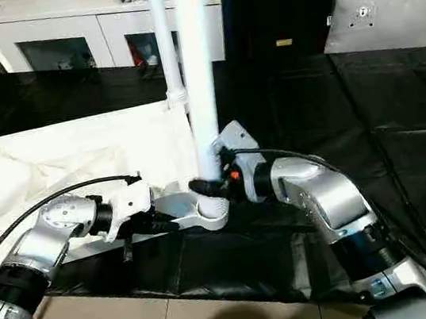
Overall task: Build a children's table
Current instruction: Insert table leg to table base
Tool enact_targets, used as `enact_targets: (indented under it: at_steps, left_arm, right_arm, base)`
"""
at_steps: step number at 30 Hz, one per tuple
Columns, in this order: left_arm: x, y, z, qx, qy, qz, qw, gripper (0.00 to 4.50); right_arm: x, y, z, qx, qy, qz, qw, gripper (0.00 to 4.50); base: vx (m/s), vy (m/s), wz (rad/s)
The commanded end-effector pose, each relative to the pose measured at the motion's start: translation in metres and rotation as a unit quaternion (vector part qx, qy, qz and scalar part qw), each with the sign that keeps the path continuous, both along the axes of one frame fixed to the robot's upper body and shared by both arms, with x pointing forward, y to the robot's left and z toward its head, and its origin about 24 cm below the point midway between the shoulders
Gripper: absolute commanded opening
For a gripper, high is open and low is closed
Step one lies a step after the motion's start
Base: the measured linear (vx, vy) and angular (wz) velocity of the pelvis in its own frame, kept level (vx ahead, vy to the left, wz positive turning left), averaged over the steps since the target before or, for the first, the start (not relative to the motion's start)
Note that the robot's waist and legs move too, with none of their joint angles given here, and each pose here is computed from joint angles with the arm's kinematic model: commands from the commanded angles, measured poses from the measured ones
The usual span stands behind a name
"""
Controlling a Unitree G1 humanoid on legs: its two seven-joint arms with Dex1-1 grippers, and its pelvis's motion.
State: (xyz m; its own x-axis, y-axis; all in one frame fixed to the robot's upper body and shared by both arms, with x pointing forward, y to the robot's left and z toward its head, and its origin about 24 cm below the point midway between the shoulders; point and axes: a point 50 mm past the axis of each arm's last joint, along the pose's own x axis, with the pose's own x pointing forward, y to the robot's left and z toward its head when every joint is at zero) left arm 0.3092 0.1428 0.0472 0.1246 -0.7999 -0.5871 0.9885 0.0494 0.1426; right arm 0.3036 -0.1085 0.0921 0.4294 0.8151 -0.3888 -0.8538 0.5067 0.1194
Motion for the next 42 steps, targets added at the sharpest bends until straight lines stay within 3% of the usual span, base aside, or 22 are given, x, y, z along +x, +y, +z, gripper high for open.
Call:
enact_targets:
  at_steps: [1,11,21,28,37,42]
  left_arm:
    - [-0.009,0.003,-0.012,0.044,0.021,-0.028,0.998,0.0]
    - [-0.009,0.001,-0.009,0.045,0.015,-0.039,0.998,0.0]
    - [-0.009,0.001,-0.01,0.011,0.017,-0.004,1.0,0.0]
    - [-0.011,0.001,-0.011,0.001,0.019,0.007,1.0,0.0]
    - [-0.012,0.001,-0.013,0.005,0.016,0.007,1.0,0.0]
    - [-0.013,0.001,-0.012,0.009,0.015,0.003,1.0,0.0]
  right_arm:
    - [0.0,-0.001,-0.006,-0.018,0.015,-0.002,1.0,1.9]
    - [0.006,0.002,-0.011,-0.021,0.022,-0.005,1.0,1.9]
    - [-0.002,-0.018,-0.027,0.061,0.049,-0.059,0.995,1.9]
    - [-0.014,-0.03,-0.041,0.105,0.033,-0.107,0.988,1.89]
    - [-0.023,-0.023,-0.051,-0.008,-0.037,-0.064,0.997,1.89]
    - [-0.022,-0.018,-0.055,-0.043,-0.045,-0.036,0.997,1.89]
  base:
    - [0.0,0.0,0.0]
    - [0.0,0.0,0.0]
    - [0.0,0.0,0.0]
    - [0.0,0.0,0.0]
    - [0.0,0.0,0.0]
    - [0.0,0.0,0.0]
